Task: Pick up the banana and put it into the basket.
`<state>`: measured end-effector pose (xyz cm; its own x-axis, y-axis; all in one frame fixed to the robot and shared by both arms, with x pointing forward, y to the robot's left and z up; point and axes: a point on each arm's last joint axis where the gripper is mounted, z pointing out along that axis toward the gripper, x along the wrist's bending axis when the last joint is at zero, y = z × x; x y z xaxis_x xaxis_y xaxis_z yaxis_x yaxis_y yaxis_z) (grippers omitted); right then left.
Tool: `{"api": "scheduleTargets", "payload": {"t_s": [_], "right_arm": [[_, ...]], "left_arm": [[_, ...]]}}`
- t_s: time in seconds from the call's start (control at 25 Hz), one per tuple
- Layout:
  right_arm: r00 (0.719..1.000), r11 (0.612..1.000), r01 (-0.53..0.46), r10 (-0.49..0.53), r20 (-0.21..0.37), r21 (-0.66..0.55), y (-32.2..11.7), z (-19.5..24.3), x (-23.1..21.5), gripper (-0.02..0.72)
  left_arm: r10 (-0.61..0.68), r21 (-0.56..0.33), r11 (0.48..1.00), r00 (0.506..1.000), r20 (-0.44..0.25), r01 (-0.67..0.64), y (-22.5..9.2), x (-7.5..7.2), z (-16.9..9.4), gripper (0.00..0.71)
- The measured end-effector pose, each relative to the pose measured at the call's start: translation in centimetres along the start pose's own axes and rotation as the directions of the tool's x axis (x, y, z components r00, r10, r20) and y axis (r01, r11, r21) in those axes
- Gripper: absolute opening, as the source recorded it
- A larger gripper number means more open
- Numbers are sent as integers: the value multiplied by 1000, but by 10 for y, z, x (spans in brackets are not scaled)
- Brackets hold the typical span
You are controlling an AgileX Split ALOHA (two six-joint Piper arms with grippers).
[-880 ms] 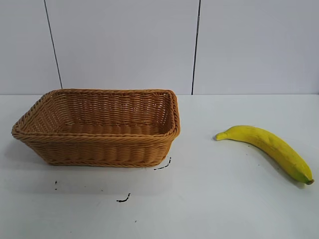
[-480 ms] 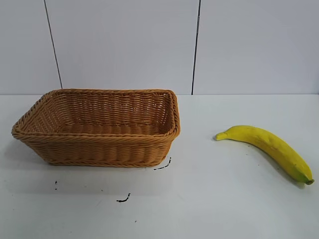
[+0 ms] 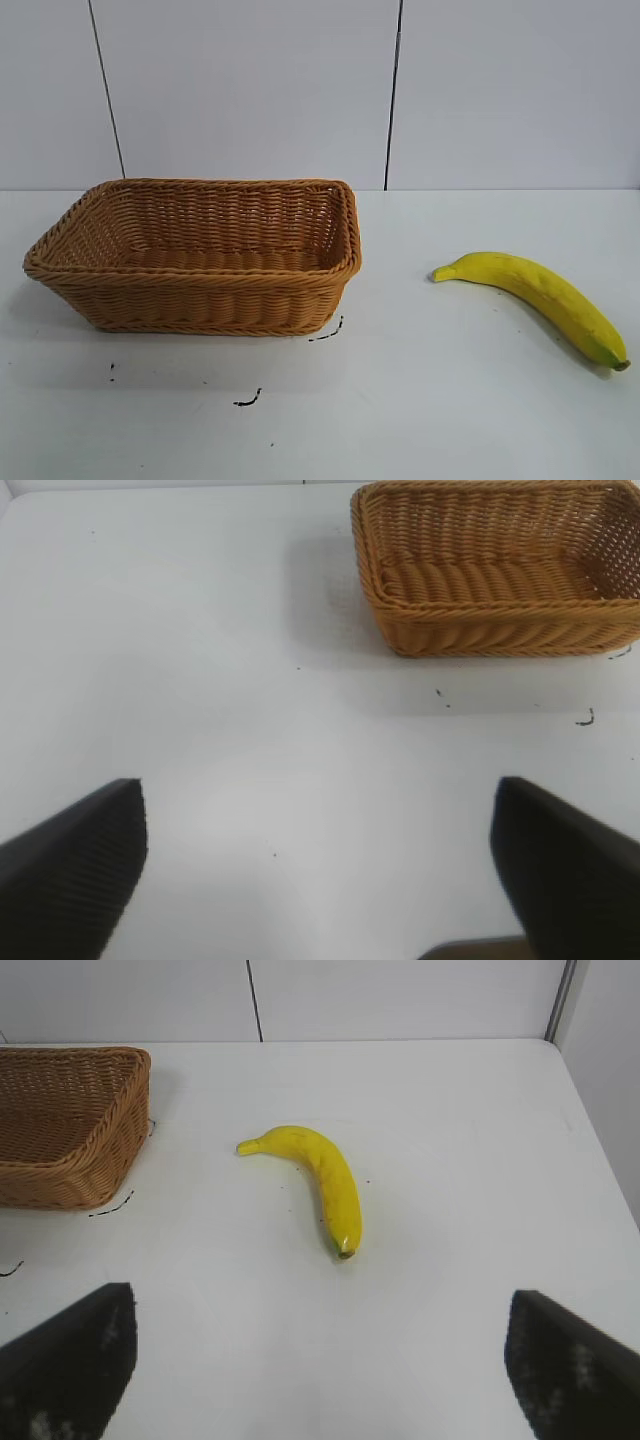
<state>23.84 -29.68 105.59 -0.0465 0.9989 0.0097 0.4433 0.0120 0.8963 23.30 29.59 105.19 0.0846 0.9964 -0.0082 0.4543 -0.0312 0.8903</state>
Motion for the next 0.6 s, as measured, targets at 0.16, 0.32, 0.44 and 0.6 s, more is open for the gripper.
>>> {"api": "scheduleTargets", "payload": {"t_s": [0.16, 0.32, 0.44, 0.6], "right_arm": [[1000, 993, -1, 1, 2, 119, 15, 16, 0, 690], [1000, 962, -4, 4, 2, 274, 37, 41, -1, 690], [1000, 922, -6, 6, 3, 387, 54, 66, -1, 690], [1000, 846, -9, 8, 5, 532, 73, 108, -2, 690]], "left_arm": [[0, 0, 1000, 1000, 0, 0, 0, 0, 0, 693], [0, 1, 1000, 1000, 0, 0, 0, 0, 0, 693], [0, 2, 1000, 1000, 0, 0, 0, 0, 0, 693], [0, 1, 1000, 1000, 0, 0, 0, 0, 0, 693]]}}
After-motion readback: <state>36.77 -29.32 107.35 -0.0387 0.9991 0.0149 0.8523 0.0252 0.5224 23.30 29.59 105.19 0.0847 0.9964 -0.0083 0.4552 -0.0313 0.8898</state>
